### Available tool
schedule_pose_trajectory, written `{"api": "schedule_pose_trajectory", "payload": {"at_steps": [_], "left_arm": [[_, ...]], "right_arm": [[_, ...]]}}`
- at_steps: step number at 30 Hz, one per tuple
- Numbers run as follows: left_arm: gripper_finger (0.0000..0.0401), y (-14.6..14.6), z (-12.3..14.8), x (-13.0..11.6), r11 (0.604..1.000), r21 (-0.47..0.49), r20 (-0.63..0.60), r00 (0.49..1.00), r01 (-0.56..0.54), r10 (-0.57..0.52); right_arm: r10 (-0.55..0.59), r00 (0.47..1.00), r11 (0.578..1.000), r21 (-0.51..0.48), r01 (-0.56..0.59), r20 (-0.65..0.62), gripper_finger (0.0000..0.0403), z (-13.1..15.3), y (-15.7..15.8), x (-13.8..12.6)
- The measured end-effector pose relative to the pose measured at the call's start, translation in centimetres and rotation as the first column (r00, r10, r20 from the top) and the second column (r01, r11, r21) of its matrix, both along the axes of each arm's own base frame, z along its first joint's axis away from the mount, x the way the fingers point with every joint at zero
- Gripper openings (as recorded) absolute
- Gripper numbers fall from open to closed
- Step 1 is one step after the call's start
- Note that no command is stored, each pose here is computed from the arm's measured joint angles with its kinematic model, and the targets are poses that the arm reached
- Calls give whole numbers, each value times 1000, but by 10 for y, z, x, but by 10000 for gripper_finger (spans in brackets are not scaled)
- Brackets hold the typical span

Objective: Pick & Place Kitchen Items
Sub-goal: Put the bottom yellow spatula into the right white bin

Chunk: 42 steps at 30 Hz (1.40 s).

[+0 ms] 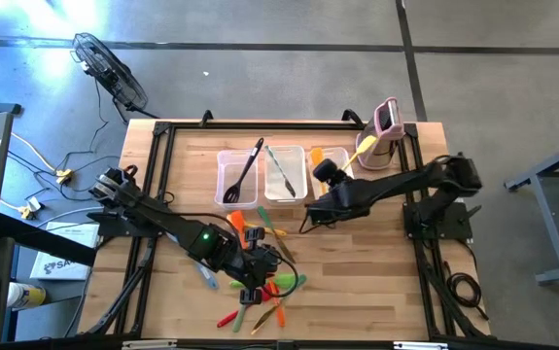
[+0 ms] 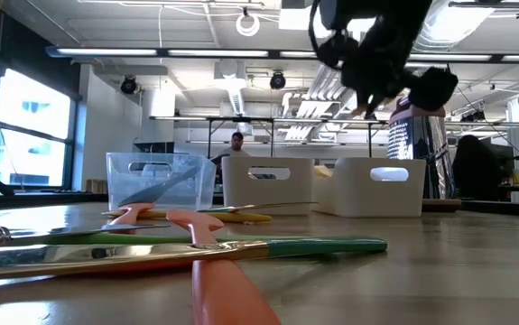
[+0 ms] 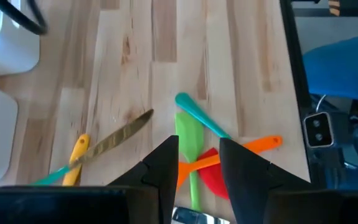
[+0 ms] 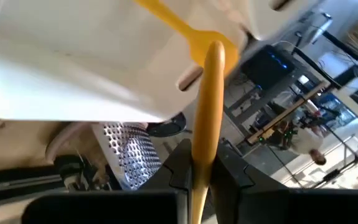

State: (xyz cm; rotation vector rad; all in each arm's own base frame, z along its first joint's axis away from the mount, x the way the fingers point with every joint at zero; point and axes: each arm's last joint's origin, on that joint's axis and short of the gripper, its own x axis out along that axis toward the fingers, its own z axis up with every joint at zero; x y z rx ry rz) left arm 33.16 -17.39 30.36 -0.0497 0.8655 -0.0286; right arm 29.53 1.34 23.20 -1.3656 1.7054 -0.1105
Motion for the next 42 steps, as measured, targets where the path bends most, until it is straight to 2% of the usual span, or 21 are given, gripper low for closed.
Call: {"api": "schedule_pose_trajectory", "payload": {"at_steps": [6, 14, 31, 42], "left_arm": [[113, -1, -7, 0, 1000, -22, -12, 1000, 16, -16], [113, -1, -8, 0, 1000, -25, -11, 1000, 18, -19], [113, -1, -8, 0, 1000, -18, -6, 1000, 16, -16], [113, -1, -8, 0, 1000, -11, -2, 1000, 9, -9]], "right_arm": [[35, 980, 999, -4, -37, -195, 19, -32, -4, 13], [-6, 960, 996, 81, 30, -279, 19, -56, -6, 16], [89, 952, 988, 147, -47, -292, 22, -59, 11, 19], [69, 959, 980, 198, -14, -275, 28, -60, 12, 18]]}}
